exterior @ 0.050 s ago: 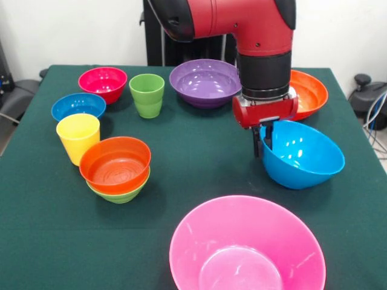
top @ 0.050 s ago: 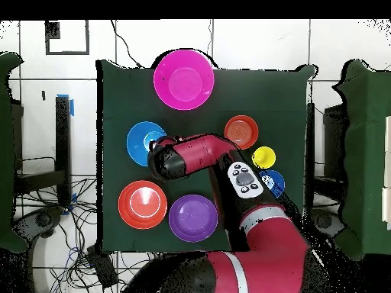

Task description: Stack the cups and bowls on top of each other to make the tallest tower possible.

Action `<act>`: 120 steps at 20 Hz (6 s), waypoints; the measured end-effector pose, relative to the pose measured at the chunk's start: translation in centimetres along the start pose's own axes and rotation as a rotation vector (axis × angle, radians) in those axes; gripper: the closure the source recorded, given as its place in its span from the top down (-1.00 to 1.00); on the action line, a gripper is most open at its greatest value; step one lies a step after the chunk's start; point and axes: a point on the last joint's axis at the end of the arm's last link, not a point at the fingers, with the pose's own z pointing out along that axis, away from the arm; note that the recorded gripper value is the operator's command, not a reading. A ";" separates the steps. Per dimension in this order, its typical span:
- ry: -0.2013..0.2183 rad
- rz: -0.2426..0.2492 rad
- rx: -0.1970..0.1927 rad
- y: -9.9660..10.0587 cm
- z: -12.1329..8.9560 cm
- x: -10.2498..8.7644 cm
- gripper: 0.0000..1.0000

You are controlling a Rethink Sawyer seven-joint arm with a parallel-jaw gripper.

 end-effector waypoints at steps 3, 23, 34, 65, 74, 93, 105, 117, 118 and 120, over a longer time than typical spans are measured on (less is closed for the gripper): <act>-0.024 0.019 0.001 -1.3 -0.9 -1.0 -1.00; 0.016 0.221 -0.185 -7.6 -10.1 -4.2 -1.00; 0.039 0.212 -0.285 -7.2 -13.2 -5.9 -1.00; 0.052 0.023 -0.419 -20.4 -16.5 -9.2 -1.00; 0.009 0.026 -0.409 -22.6 -15.9 -10.5 -1.00; -0.009 0.051 -0.400 -24.4 -12.3 -10.6 -1.00; -0.042 -0.048 -0.411 -26.2 -10.9 -10.5 -1.00; -0.025 -0.202 -0.407 -29.1 -11.8 -10.6 -1.00; -0.024 -0.209 -0.407 -29.2 -11.9 -10.7 -1.00; -0.024 -0.216 -0.407 -29.4 -12.0 -10.7 -1.00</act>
